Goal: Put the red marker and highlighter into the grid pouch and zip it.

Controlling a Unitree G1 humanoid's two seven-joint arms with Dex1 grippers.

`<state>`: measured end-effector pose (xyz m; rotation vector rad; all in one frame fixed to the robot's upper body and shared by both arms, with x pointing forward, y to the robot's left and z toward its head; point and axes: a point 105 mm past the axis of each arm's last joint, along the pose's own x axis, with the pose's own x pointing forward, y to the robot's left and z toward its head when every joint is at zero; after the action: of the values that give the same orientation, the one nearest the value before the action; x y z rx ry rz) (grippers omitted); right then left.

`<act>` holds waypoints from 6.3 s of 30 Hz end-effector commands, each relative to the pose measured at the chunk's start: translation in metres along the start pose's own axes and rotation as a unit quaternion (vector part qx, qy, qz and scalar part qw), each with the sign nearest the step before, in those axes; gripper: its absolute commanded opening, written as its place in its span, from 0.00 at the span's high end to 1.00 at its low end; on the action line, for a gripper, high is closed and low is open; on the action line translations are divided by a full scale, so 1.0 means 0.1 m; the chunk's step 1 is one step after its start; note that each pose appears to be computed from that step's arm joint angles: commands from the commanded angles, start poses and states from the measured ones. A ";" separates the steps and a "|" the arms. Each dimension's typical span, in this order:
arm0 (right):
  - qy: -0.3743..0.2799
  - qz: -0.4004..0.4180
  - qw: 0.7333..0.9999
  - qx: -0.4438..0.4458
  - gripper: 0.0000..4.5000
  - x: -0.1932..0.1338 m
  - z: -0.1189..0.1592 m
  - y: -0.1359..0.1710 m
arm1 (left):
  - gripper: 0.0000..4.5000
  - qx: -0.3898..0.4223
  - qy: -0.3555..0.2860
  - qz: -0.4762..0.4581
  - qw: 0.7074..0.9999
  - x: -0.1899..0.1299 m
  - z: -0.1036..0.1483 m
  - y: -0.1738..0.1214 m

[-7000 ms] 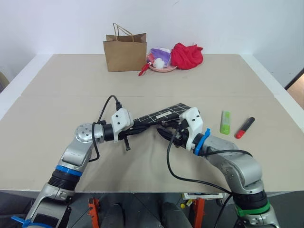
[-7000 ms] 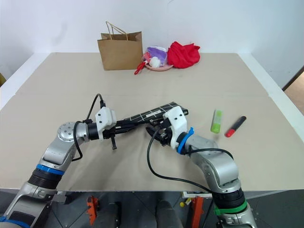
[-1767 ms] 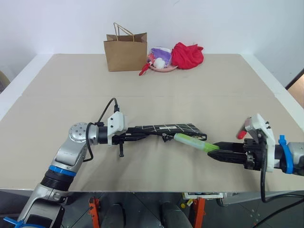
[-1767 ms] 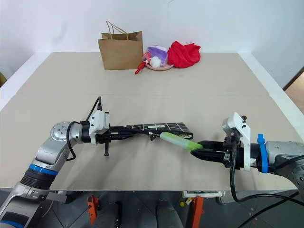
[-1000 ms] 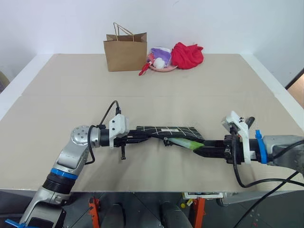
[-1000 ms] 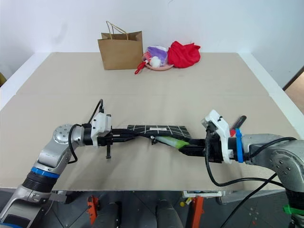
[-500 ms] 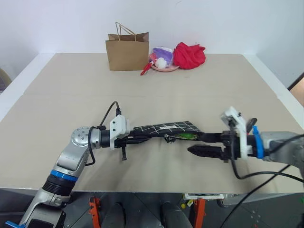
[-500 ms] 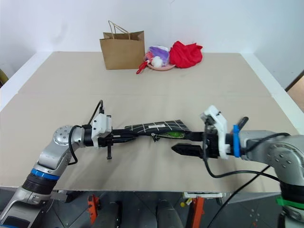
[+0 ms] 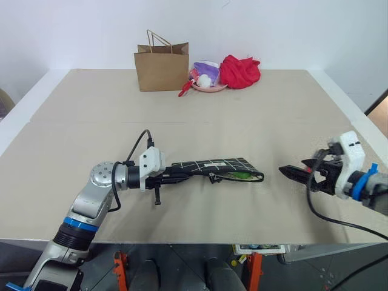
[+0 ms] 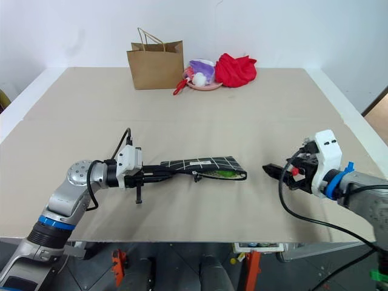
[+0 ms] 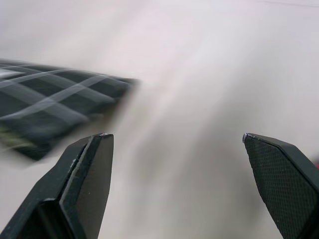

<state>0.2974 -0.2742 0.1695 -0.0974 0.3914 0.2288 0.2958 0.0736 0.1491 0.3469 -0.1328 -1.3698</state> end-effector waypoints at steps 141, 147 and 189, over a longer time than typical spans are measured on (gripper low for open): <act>-0.040 0.476 0.845 -0.239 0.01 -0.46 0.17 1.44 | 1.00 0.002 -0.020 0.008 1.000 0.03 0.17 0.01; -0.146 0.410 0.853 -0.288 0.01 -0.17 0.43 1.51 | 1.00 0.003 -0.020 0.004 1.000 0.04 0.18 0.02; -0.197 0.423 0.836 -0.289 0.99 -0.03 0.39 1.75 | 1.00 0.006 -0.017 0.013 1.000 0.04 0.18 0.04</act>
<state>0.2688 -0.0970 0.1856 -0.4587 -0.0362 1.2488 0.2959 0.0691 0.1537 0.3085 -0.1197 -1.3505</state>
